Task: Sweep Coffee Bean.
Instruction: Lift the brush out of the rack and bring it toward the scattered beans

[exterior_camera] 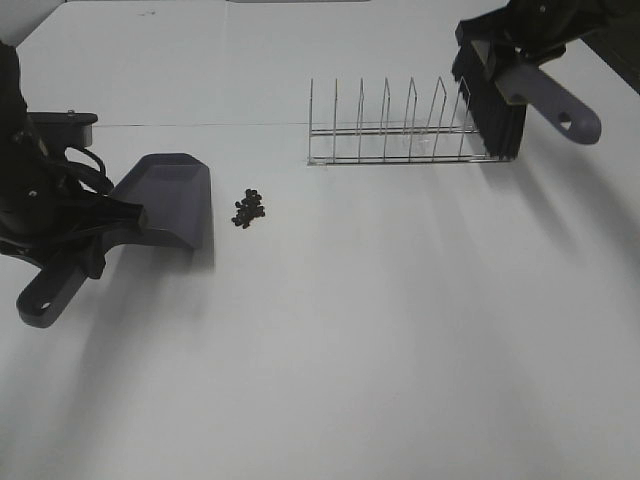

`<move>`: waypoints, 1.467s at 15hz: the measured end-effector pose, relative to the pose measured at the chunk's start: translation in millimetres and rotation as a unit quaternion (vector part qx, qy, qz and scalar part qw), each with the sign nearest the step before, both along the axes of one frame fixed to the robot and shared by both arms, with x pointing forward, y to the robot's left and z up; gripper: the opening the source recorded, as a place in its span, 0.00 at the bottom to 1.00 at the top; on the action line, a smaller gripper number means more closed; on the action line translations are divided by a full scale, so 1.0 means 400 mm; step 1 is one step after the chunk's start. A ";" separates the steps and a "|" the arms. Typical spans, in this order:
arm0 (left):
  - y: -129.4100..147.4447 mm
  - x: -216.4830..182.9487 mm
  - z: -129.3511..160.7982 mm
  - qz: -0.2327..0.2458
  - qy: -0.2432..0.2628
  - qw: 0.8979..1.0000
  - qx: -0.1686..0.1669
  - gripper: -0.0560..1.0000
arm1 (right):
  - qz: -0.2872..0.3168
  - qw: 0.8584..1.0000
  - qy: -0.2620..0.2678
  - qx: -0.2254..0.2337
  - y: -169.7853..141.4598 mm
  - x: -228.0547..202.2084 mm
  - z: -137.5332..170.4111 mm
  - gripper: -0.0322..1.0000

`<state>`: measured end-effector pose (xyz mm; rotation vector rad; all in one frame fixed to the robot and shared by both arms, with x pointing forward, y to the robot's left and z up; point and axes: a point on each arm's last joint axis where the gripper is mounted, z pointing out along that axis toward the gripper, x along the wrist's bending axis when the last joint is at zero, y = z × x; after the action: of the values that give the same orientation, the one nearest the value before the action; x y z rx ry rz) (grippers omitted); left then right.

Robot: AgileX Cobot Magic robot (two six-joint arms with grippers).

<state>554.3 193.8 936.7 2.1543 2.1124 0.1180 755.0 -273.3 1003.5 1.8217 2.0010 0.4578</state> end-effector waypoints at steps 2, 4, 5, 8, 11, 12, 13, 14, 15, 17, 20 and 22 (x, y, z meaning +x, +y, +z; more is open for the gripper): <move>0.000 0.000 0.000 0.000 0.000 1.000 0.000 0.35 | -0.004 0.999 -0.034 0.008 0.001 -0.027 0.100 0.31; 0.000 -0.001 0.000 0.001 0.002 1.000 -0.001 0.35 | -0.007 0.999 -0.039 0.019 0.003 -0.057 0.163 0.31; 0.000 -0.003 0.000 0.002 0.006 1.000 0.000 0.35 | -0.008 0.999 -0.035 0.024 0.004 -0.068 0.179 0.31; 0.000 -0.007 -0.001 0.004 0.015 1.000 0.000 0.35 | -0.005 0.999 0.013 0.032 0.007 -0.100 0.191 0.31; -0.004 -0.010 -0.003 0.013 0.023 1.000 -0.009 0.35 | 0.016 0.996 0.054 0.063 0.027 -0.118 0.172 0.31; -0.003 -0.011 -0.006 0.013 0.029 0.999 -0.008 0.35 | 0.019 0.996 0.058 0.066 0.032 -0.120 0.168 0.31; -0.003 -0.013 -0.016 0.014 0.042 0.999 -0.005 0.35 | 0.029 0.996 0.060 0.064 0.045 -0.122 0.168 0.31; -0.005 -0.014 -0.031 0.013 0.053 0.999 -0.002 0.35 | 0.042 0.995 0.060 0.061 0.068 -0.124 0.168 0.31; -0.009 -0.014 -0.049 0.007 0.064 0.998 0.002 0.35 | 0.054 0.995 0.061 0.057 0.094 -0.128 0.167 0.31; -0.030 -0.017 -0.077 -0.006 0.074 0.997 0.005 0.35 | 0.083 0.994 0.061 0.043 0.162 -0.139 0.167 0.31; -0.043 -0.022 -0.137 -0.009 0.107 0.994 0.014 0.35 | 0.110 0.989 0.087 -0.036 0.299 -0.186 0.109 0.31; -0.044 -0.020 -0.151 -0.009 0.109 0.994 0.014 0.35 | 0.104 0.983 0.125 -0.081 0.350 -0.228 0.035 0.31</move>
<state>546.2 176.2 876.2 2.2956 2.2151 -0.0929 663.8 -133.5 1017.4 1.6458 2.3363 0.1205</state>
